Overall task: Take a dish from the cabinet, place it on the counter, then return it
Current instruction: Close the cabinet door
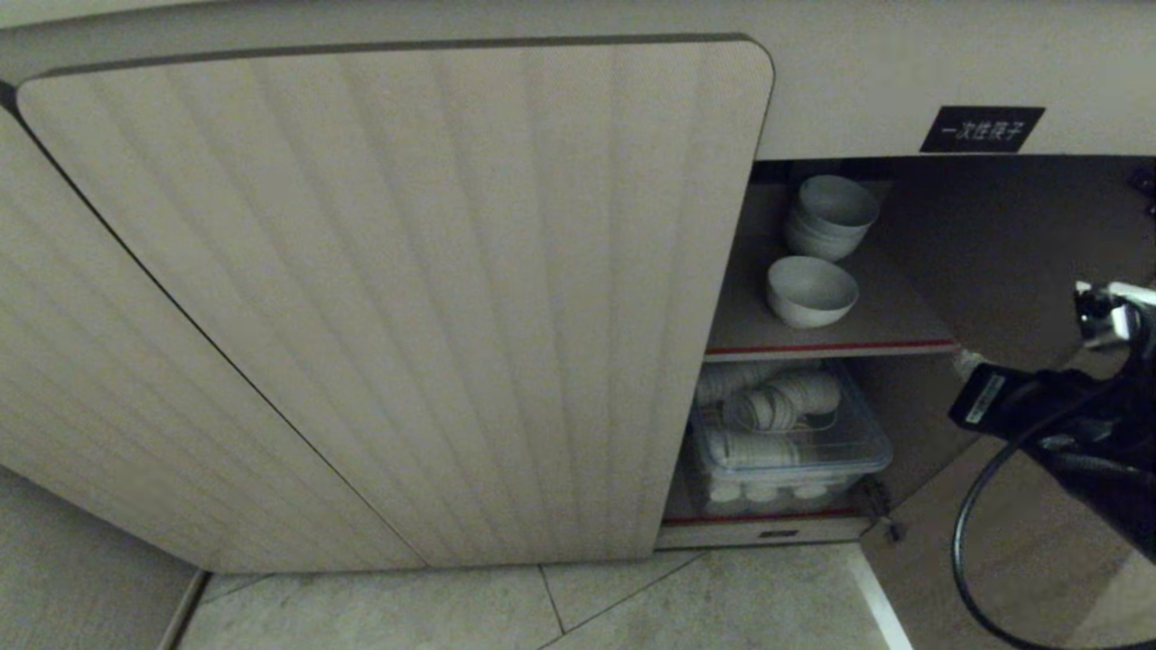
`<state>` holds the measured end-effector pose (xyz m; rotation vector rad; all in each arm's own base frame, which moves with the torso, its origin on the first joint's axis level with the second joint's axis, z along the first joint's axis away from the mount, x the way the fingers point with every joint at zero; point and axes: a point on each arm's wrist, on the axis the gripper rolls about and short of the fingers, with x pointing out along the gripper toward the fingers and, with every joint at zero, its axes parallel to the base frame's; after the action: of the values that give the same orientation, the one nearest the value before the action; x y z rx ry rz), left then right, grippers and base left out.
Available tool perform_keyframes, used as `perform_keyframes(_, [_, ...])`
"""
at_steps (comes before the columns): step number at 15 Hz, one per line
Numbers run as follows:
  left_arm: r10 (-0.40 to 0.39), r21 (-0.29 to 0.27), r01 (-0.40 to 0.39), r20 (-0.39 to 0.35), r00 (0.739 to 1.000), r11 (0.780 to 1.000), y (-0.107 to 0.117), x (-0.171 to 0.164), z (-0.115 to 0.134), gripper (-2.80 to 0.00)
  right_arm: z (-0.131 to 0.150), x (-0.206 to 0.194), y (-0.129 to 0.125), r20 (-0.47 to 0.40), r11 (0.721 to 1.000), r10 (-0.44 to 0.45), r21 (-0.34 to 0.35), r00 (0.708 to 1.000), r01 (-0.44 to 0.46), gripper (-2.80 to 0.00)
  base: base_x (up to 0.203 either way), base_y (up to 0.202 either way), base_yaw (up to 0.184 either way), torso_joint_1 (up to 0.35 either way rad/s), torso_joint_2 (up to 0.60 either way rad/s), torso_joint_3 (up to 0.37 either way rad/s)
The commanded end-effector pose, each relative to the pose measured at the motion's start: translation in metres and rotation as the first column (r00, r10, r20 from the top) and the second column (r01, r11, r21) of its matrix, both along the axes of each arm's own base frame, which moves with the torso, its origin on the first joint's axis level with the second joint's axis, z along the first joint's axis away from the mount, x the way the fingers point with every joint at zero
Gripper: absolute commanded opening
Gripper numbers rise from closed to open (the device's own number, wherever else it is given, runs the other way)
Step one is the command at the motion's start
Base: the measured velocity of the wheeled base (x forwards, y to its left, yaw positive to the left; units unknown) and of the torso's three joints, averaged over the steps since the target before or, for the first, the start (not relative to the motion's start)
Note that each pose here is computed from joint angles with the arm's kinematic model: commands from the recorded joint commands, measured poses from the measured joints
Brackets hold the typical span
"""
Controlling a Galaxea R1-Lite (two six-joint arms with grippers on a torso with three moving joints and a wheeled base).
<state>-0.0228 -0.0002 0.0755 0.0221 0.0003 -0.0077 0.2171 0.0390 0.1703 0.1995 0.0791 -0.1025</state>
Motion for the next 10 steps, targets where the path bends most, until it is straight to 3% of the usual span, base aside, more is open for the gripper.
perform_keyframes(1, [0.000, -0.001, 0.000, 0.000, 1.000, 1.000, 0.000, 0.000, 0.000, -2.80, 0.002, -0.015, -0.003, 0.018, 1.000, -0.002, 0.006, 1.000, 0.002, -2.80, 0.000, 0.000, 0.000, 0.000, 0.00, 0.000])
perform_keyframes(10, [0.000, 0.000, 0.000, 0.000, 1.000, 1.000, 0.000, 0.000, 0.000, -2.80, 0.005, -0.069, -0.015, 0.047, 0.999, 0.003, -0.039, 0.999, -0.002, -2.80, 0.000, 0.000, 0.000, 0.000, 0.00, 0.000])
